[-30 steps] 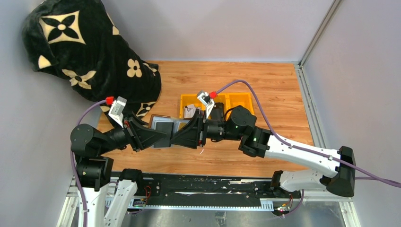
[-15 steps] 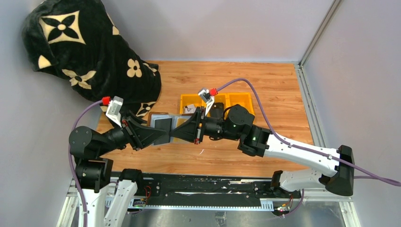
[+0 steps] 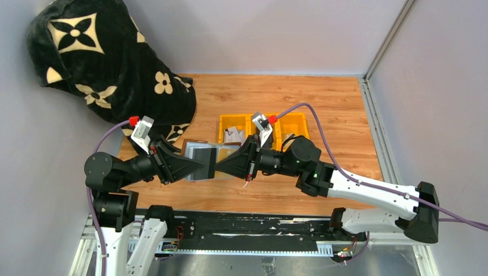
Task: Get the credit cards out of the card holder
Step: Remove the credit card from the card holder.
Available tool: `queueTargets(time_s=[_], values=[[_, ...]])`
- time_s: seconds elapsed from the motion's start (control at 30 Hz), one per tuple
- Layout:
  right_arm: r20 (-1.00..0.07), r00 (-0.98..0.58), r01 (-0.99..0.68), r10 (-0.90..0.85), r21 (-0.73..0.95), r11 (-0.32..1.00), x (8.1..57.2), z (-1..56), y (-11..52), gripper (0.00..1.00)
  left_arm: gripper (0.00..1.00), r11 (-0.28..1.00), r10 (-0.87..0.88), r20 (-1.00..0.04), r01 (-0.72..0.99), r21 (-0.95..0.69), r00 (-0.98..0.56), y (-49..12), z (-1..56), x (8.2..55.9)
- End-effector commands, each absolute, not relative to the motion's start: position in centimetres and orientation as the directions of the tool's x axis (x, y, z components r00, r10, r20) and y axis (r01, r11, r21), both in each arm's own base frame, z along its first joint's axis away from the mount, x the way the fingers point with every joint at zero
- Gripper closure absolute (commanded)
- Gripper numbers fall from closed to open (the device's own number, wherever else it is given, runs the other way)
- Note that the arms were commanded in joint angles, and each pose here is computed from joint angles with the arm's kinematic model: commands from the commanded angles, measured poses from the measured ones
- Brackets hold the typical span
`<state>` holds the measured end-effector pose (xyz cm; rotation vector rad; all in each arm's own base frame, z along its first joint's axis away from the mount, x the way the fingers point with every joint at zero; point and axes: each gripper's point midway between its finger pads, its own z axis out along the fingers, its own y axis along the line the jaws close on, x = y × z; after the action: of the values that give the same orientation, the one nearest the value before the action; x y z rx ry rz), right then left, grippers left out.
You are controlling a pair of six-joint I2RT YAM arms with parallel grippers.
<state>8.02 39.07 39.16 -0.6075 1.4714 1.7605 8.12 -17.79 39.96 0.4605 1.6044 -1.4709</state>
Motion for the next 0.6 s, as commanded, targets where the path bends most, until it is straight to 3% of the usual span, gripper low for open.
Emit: queueTargets(time_s=[0.0, 0.1, 0.2, 0.23, 0.3, 0.43, 0.5, 0.57], values=[[-0.764, -0.596, -0.78, 0.247, 0.624, 0.045, 9.7, 37.0, 38.6, 1.0, 0.75, 0.151, -0.241, -0.834, 0.83, -0.537, -0.496, -18.1, 41.9, 5.3], [-0.767, -0.592, -0.782, 0.247, 0.621, 0.055, 9.7, 36.8, 38.2, 1.0, 0.78, 0.153, -0.241, -0.835, 0.831, -0.535, -0.494, -18.1, 41.9, 5.4], [-0.765, -0.6, -0.785, 0.234, 0.62, 0.014, 9.1, 37.3, 38.6, 1.0, 0.88, 0.162, -0.249, -0.84, 0.834, -0.528, -0.483, -18.0, 41.9, 5.6], [-0.764, -0.605, -0.785, 0.224, 0.619, -0.006, 8.8, 37.6, 38.8, 0.97, 0.91, 0.166, -0.252, -0.839, 0.833, -0.528, -0.482, -18.0, 41.8, 5.7], [-0.758, -0.617, -0.781, 0.209, 0.622, -0.049, 8.3, 38.2, 39.4, 0.82, 0.99, 0.171, -0.256, -0.84, 0.833, -0.527, -0.479, -18.0, 41.8, 5.8], [-0.747, -0.626, -0.778, 0.223, 0.617, -0.116, 7.8, 40.0, 40.0, 0.61, 1.0, 0.17, -0.255, -0.844, 0.838, -0.519, -0.471, -18.0, 41.8, 5.6], [-0.749, -0.621, -0.782, 0.23, 0.612, -0.12, 7.9, 40.4, 40.1, 0.59, 1.0, 0.165, -0.25, -0.845, 0.839, -0.518, -0.472, -18.0, 41.8, 5.4], [-0.749, -0.62, -0.783, 0.235, 0.61, -0.122, 8.0, 40.8, 40.1, 0.63, 1.0, 0.162, -0.246, -0.847, 0.842, -0.515, -0.471, -18.0, 41.8, 5.3]])
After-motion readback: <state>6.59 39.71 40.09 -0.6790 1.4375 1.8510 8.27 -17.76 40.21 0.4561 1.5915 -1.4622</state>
